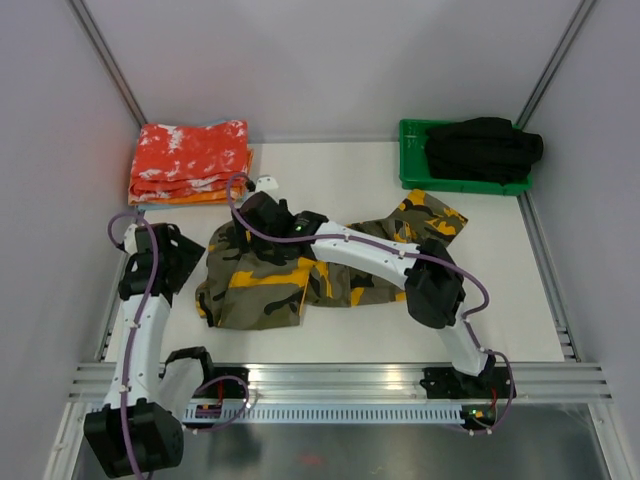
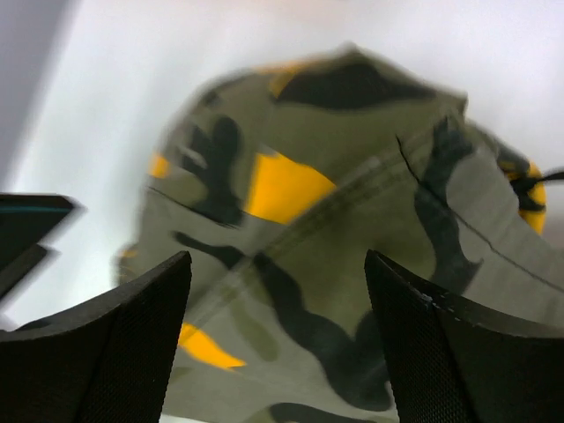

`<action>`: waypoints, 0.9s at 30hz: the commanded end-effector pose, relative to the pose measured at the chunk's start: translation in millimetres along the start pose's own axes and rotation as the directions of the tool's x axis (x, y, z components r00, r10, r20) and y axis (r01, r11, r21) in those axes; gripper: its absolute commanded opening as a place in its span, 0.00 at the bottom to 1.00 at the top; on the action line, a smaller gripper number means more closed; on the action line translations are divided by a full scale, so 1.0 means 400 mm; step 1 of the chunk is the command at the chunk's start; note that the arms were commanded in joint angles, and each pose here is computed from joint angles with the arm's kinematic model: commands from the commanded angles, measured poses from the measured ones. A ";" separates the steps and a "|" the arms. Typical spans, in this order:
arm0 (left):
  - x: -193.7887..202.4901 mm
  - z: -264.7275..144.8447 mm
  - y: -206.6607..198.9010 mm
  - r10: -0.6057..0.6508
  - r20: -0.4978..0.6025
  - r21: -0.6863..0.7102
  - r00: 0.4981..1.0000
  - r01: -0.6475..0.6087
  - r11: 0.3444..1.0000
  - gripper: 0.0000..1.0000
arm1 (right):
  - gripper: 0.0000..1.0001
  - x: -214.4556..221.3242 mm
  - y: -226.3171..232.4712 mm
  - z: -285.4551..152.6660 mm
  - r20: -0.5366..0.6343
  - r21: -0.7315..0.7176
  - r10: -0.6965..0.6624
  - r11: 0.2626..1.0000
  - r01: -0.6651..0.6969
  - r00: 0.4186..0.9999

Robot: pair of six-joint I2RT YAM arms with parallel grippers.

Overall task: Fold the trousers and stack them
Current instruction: Flatten the trousers out

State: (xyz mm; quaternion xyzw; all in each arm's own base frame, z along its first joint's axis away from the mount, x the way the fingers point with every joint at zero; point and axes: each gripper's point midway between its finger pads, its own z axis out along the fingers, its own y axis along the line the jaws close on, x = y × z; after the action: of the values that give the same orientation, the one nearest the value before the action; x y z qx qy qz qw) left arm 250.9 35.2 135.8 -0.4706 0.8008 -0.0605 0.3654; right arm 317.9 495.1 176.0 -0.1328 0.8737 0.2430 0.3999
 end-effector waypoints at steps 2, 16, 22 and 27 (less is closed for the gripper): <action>-0.011 -0.010 -0.033 0.058 0.021 0.095 0.998 -0.059 0.994 0.80 | 0.83 0.075 -0.124 0.009 -0.078 0.233 -0.102 0.965 0.118 0.992; -0.007 -0.015 -0.033 0.098 0.034 0.123 0.995 -0.101 0.987 0.81 | 0.16 0.056 -0.156 -0.016 -0.054 0.277 -0.132 0.950 0.142 0.990; 0.003 -0.006 -0.042 0.097 0.018 0.145 0.995 -0.099 0.984 0.81 | 0.79 0.000 -0.054 -0.044 0.019 0.110 -0.014 0.994 0.012 1.000; 0.008 -0.004 -0.038 0.113 0.012 0.145 0.993 -0.114 0.983 0.81 | 0.89 0.036 -0.068 0.023 -0.033 0.178 -0.045 0.983 0.050 0.998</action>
State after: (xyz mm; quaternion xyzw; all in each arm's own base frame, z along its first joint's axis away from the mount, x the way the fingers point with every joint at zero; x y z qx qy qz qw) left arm 254.8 23.1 138.1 -0.4172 0.8163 -0.0944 0.3882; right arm 319.0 462.7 145.3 -0.1304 0.8963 0.1472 0.3975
